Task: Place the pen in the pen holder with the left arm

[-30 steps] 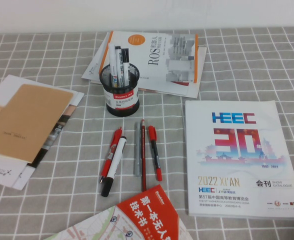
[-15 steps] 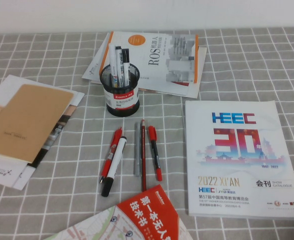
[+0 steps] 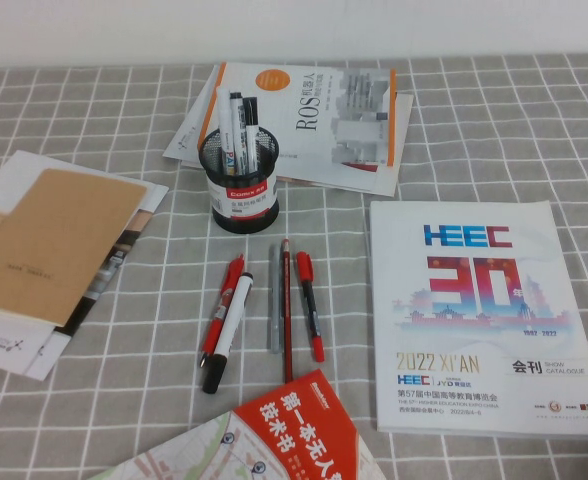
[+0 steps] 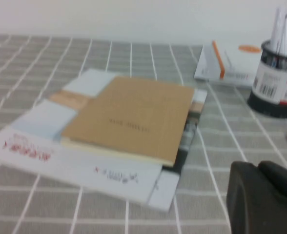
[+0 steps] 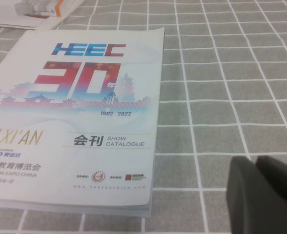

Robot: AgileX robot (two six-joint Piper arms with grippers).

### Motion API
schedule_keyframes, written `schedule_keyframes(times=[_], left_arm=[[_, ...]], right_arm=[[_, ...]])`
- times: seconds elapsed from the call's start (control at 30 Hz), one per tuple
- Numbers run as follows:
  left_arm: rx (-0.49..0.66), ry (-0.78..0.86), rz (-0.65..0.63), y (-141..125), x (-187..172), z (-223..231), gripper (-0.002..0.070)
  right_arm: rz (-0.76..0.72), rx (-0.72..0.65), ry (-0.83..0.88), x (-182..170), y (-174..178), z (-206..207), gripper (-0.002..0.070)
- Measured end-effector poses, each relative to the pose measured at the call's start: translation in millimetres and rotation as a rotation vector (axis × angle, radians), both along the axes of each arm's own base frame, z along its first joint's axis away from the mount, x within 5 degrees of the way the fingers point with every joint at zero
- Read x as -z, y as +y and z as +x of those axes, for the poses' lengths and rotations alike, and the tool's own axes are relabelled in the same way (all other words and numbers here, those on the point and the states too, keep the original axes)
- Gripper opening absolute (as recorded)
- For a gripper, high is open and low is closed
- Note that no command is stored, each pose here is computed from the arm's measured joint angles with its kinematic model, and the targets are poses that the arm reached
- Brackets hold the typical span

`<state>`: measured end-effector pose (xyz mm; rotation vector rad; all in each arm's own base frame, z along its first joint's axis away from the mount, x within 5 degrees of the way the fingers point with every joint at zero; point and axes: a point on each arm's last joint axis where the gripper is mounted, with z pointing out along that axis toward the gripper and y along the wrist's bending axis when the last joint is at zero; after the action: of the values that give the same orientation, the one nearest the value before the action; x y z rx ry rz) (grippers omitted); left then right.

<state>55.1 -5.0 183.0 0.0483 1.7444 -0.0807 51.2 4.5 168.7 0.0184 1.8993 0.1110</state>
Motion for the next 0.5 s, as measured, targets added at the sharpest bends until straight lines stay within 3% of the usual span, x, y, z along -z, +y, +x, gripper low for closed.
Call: schedule_keyframes(times=[0.17, 0.5], left_arm=[[0.006, 0.114, 0.008, 0, 10, -2, -0.0003], [0.007, 0.137, 0.012, 0, 12, -3, -0.0003]], right_arm=[[0.000, 0.000, 0.000, 0, 0, 0, -0.0012], [0.002, 0.000, 0.000, 0, 0, 0, -0.0012]])
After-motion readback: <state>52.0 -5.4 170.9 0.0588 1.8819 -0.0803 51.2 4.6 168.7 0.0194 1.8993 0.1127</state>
